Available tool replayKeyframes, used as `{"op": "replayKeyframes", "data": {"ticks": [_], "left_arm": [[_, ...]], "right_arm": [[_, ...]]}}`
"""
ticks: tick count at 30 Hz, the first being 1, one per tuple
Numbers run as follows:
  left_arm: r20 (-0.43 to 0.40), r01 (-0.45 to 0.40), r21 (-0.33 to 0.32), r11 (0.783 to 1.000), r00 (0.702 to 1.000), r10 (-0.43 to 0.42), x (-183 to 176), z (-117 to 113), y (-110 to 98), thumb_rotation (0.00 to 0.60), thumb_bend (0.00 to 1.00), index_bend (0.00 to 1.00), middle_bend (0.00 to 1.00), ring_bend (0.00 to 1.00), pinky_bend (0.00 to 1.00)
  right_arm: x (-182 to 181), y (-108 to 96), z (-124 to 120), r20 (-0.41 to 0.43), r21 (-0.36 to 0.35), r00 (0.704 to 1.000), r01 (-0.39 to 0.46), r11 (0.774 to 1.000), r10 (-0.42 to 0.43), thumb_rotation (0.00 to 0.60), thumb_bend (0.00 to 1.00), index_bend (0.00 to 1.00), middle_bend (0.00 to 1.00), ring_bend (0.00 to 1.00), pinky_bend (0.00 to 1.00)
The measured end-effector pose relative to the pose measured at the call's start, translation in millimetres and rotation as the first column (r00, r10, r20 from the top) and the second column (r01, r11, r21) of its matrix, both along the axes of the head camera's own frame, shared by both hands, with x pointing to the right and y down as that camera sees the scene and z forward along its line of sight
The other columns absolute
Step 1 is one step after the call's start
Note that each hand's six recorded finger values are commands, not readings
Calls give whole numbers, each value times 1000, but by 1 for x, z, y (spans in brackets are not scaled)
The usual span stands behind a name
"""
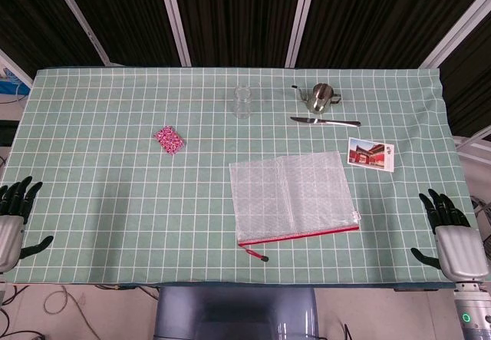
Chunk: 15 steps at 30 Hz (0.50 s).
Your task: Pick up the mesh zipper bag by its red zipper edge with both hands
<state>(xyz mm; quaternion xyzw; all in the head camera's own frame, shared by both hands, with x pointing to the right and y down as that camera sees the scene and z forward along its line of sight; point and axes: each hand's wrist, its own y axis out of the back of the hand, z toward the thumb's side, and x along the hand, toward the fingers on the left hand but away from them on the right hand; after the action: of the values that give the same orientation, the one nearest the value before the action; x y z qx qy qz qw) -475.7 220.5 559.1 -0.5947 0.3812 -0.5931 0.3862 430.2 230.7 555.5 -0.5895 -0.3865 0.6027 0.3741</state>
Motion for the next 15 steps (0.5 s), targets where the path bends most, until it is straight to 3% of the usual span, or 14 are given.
{"op": "replayKeyframes", "data": {"ticks": [15], "left_arm": [[-5,2,3,1000,1000,-2,0,-1,0,600,0,0,0,0,0]], "right_arm": [[0,0,-1,11,0,1000,-5,1000,5,600,22,0,0,0,212]]}}
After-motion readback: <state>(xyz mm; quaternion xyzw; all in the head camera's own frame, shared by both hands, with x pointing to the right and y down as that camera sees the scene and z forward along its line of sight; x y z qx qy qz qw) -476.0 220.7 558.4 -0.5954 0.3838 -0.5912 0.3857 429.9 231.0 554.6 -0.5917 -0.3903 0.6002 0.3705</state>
